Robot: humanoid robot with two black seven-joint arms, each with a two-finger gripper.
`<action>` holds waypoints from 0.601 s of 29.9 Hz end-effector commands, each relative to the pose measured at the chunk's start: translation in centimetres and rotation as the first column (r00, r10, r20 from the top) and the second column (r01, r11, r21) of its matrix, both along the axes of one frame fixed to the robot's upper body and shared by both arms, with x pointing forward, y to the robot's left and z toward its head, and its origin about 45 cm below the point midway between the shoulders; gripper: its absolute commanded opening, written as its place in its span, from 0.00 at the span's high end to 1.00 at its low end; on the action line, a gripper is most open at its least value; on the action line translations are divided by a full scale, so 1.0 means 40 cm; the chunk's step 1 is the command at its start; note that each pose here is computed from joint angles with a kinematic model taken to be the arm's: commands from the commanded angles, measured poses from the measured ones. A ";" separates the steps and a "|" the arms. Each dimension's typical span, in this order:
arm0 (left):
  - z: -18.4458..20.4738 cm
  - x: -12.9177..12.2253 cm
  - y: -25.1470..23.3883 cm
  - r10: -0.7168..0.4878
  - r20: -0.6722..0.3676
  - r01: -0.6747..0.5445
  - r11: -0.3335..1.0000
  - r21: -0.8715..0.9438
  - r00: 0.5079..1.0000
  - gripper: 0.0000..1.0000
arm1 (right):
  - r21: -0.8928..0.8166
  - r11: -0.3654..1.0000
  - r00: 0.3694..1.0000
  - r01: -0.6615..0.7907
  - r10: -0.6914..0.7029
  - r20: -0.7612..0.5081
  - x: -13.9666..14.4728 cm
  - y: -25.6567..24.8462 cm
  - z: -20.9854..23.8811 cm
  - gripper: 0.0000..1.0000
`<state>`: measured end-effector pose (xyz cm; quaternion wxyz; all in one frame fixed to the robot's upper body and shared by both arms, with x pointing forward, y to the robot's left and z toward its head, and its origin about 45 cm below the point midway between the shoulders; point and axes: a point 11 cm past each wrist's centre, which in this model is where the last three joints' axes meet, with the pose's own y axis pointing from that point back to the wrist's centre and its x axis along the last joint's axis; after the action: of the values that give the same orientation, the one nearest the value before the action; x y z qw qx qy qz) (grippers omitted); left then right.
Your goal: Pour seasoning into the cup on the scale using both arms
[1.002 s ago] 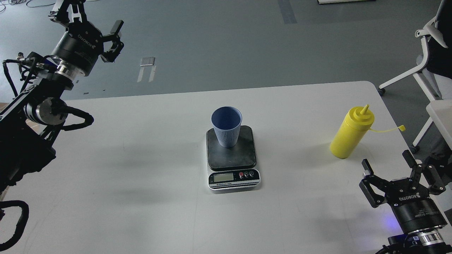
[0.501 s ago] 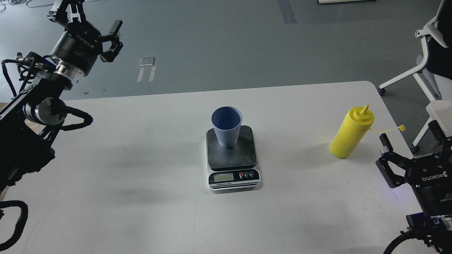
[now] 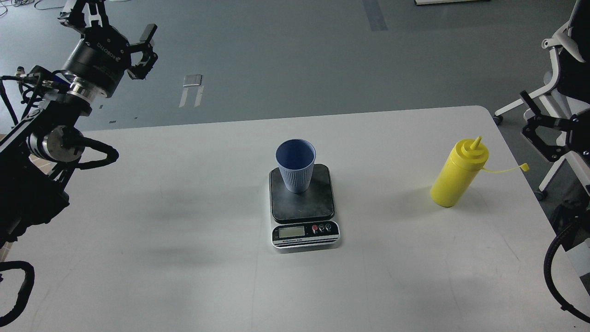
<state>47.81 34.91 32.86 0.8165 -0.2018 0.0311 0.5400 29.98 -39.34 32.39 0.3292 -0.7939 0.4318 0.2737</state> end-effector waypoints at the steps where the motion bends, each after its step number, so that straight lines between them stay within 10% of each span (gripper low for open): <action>1: 0.000 0.000 0.001 0.000 0.000 0.000 1.000 0.002 1.000 0.02 | -0.097 0.995 0.999 -0.029 0.032 0.022 0.098 -0.006 0.072 0.00; 18: 0.061 0.018 -0.030 -0.033 0.055 0.028 0.996 0.086 0.998 0.02 | -0.196 0.967 0.986 -0.164 0.154 -0.063 0.473 0.289 0.102 0.00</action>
<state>48.49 33.70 35.20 0.8330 -0.1812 -0.0108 0.5226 47.68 -30.21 37.68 0.2294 -0.8468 0.4003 0.2647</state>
